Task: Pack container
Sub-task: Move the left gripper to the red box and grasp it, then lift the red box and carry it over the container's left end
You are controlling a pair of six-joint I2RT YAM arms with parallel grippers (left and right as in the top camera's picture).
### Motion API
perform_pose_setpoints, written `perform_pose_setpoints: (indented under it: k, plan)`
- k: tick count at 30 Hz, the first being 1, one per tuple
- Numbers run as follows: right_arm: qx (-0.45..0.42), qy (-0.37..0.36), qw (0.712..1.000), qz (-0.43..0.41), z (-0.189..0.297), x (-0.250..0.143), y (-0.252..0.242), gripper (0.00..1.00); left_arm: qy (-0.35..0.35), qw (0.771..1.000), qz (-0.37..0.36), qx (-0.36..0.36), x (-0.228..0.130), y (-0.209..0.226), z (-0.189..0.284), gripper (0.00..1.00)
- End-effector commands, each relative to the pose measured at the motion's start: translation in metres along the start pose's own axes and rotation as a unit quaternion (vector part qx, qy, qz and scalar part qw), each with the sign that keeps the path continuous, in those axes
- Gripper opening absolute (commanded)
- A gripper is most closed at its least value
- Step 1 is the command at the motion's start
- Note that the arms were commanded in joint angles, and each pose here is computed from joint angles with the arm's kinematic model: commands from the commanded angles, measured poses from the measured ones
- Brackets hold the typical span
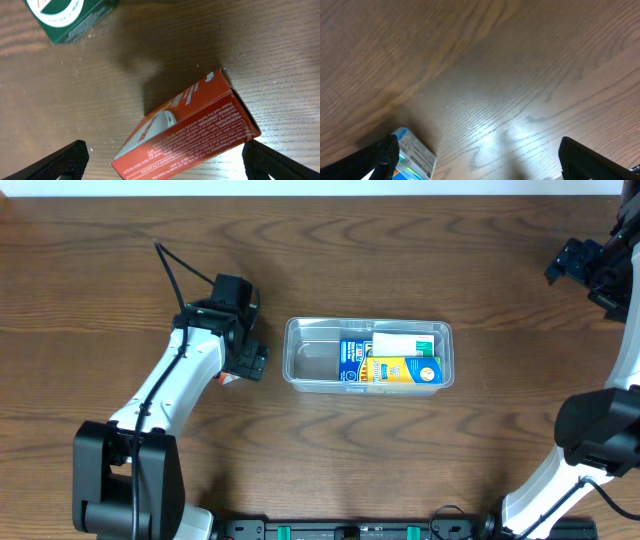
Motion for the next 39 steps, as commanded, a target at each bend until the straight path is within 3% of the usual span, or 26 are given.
perform_pose_setpoints:
  k: [1,11,16,22,39]
  plan:
    - [-0.004,-0.008,1.000,0.001,0.002,0.005,-0.003,0.99,-0.012,0.999,-0.045,-0.007,0.003,-0.001,0.001,0.99]
    - [-0.004,-0.008,1.000,0.001,0.002,0.005,-0.003,0.99,-0.028,0.995,-0.065,-0.071,0.005,-0.023,0.003,0.96]
    - [-0.004,-0.008,1.000,0.001,0.002,0.005,-0.003,0.99,-0.017,0.995,-0.066,-0.075,0.000,-0.024,0.002,0.72]
    - [-0.004,-0.008,1.000,0.001,0.002,0.005,-0.003,0.99,-0.010,0.995,-0.065,-0.078,-0.004,-0.026,0.001,0.56]
    - [-0.004,-0.008,1.000,0.001,0.002,0.005,-0.003,0.99,-0.024,0.997,-0.064,-0.047,0.004,-0.016,-0.002,0.55]
Point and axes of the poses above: each gripper's point midway between its finger pads, its own z axis back along the fingers, its own y axis along the line the jaws close on, x = y × z, the point moved 1 cm from there along z, back along the fingers, and after that the axes turned 10 degrees about -z, right-handed, at the moved point
